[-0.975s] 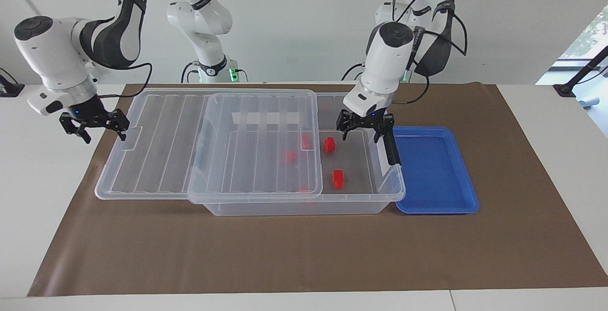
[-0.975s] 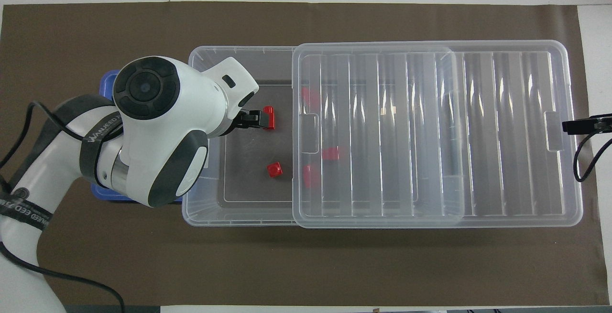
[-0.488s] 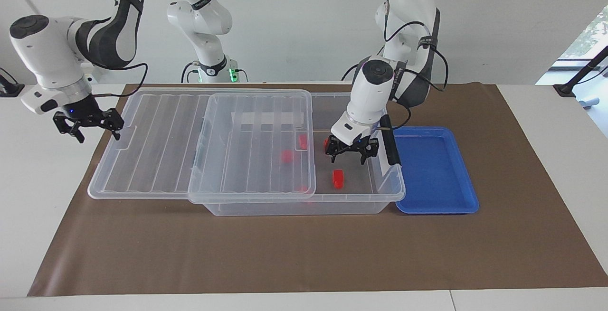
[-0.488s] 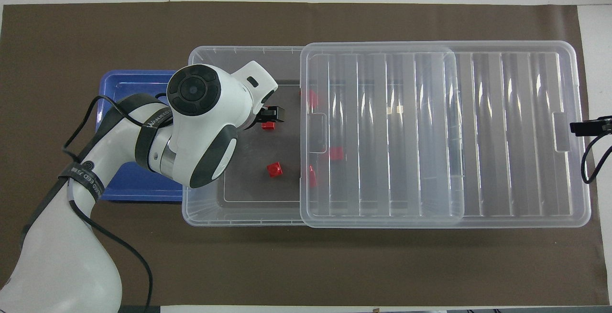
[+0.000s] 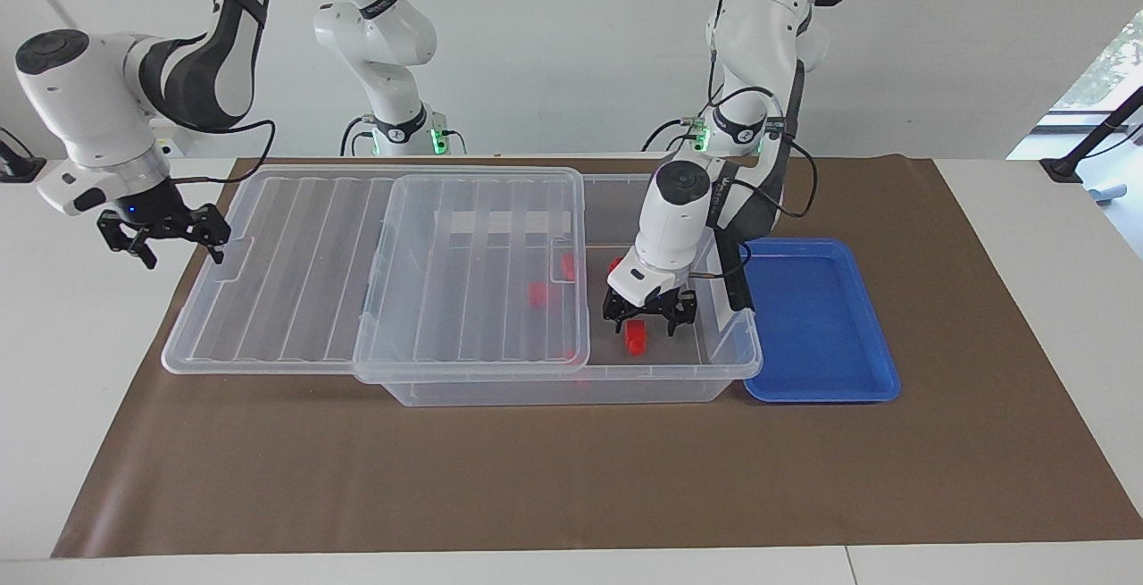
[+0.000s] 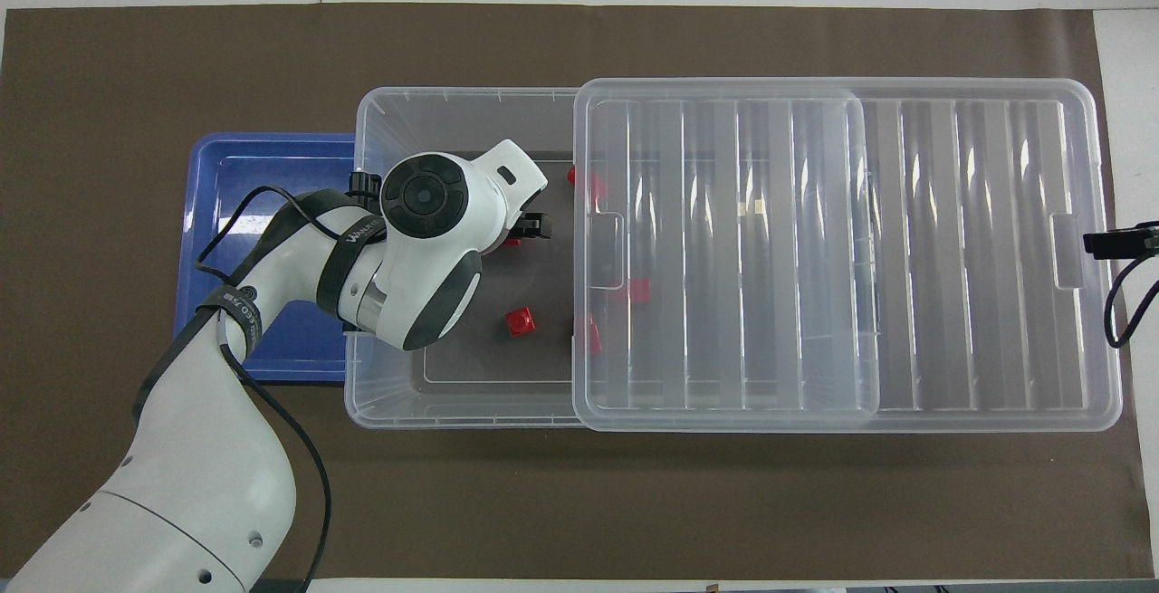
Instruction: Place red block in blue tray from box
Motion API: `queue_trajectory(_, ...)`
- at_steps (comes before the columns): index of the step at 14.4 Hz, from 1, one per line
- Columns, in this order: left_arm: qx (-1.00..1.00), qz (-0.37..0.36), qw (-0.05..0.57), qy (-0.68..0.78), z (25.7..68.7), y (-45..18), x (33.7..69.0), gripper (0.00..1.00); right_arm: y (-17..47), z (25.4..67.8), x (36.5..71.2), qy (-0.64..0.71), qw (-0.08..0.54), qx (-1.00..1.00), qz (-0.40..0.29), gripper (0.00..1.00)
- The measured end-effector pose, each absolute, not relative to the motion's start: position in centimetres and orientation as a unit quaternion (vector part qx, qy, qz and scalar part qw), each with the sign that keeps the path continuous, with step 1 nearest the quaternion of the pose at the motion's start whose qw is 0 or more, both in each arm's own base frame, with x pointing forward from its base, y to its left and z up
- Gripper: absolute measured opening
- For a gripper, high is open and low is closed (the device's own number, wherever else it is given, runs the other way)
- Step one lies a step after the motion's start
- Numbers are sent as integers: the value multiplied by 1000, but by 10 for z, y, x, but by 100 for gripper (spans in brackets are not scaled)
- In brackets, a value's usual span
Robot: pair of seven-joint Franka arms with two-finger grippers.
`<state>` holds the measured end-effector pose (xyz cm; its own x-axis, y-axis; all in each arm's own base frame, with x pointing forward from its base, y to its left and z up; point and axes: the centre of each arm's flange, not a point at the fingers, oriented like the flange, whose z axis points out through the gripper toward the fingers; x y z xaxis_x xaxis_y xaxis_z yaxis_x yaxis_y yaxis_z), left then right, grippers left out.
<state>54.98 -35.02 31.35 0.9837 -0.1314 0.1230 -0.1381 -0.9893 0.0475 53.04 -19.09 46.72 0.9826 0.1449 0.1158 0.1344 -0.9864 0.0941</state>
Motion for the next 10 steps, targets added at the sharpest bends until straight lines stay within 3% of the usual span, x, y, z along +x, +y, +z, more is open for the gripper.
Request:
queue_trajectory(2,996,62,30,-63,310,-353,546,100,-189,480,534,73,39,995,48,100)
queue_trajectory(7,997,65,35,-25,310,-358,544,41,-138,530,554,82,26,996,21,100)
queue_trajectory(8,997,66,36,-22,311,-357,544,34,-119,538,557,72,24,997,16,100)
queue_trajectory(10,997,71,38,-19,317,-355,546,34,-75,555,557,44,18,999,5,100)
